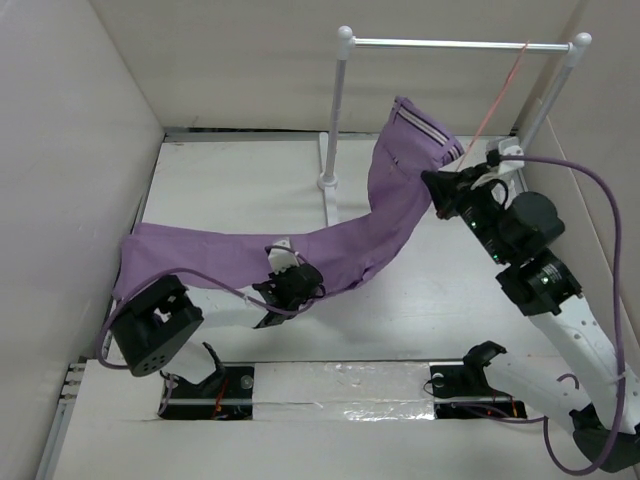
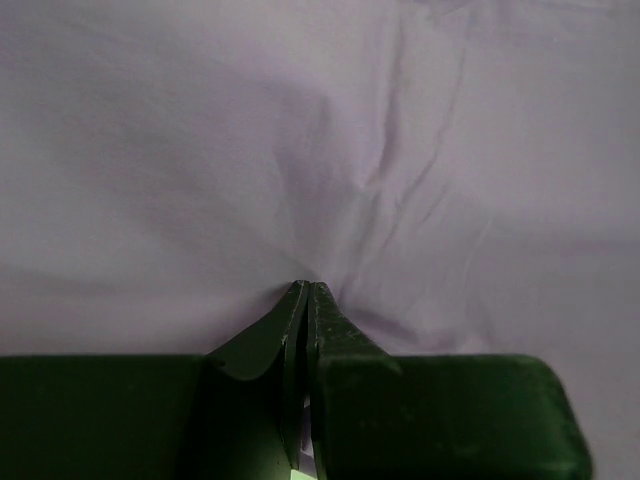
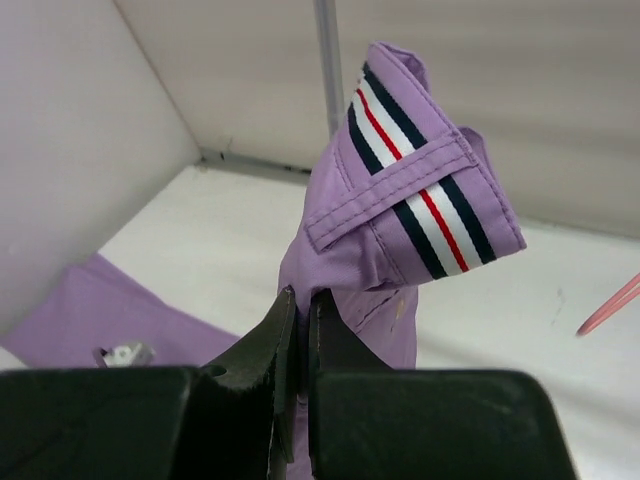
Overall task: Place the trousers on the hanger
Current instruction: Fold the trousers at the center of the board.
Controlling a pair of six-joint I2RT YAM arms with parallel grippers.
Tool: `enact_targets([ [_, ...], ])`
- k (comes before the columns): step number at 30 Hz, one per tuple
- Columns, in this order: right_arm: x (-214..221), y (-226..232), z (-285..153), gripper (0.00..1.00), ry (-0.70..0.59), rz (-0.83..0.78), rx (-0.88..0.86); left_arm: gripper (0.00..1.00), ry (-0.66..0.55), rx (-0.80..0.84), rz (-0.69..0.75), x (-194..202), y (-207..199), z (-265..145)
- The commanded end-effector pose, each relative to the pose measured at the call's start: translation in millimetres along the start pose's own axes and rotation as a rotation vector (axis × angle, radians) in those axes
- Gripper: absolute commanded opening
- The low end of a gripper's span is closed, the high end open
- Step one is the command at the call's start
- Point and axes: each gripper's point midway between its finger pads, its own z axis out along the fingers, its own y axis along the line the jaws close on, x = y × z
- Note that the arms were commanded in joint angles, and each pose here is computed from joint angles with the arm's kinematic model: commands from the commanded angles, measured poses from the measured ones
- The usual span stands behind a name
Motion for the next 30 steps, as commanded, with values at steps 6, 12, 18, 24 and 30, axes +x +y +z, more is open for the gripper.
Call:
enact_targets([
  [6,-117.9,2.2,-33.7,0.00,-0.232,-0.098,0.013,0.00,0.085,0.164,0.071,36.6,-107.7,12.6],
  [12,-150.4,7.0,-45.3,0.00,-0.260,-0.141,0.001,0.00,0.103,0.320,0.105,41.8,-212.5,13.4],
  [18,-138.7,11.7,-19.3,0.00,-0.193,-0.185,-0.032,0.18,0.058,0.346,0.096,7.5,-207.7,4.0],
  [24,-121.1,21.7,13.2,0.00,-0.141,-0.214,-0.109,0.34,-0.068,0.328,-0.006,-94.0,-140.5,-26.7],
  [30,-99.8,60.7,47.7,0.00,-0.079,-0.210,-0.239,0.34,-0.320,0.404,-0.179,-222.0,-74.8,-120.3],
])
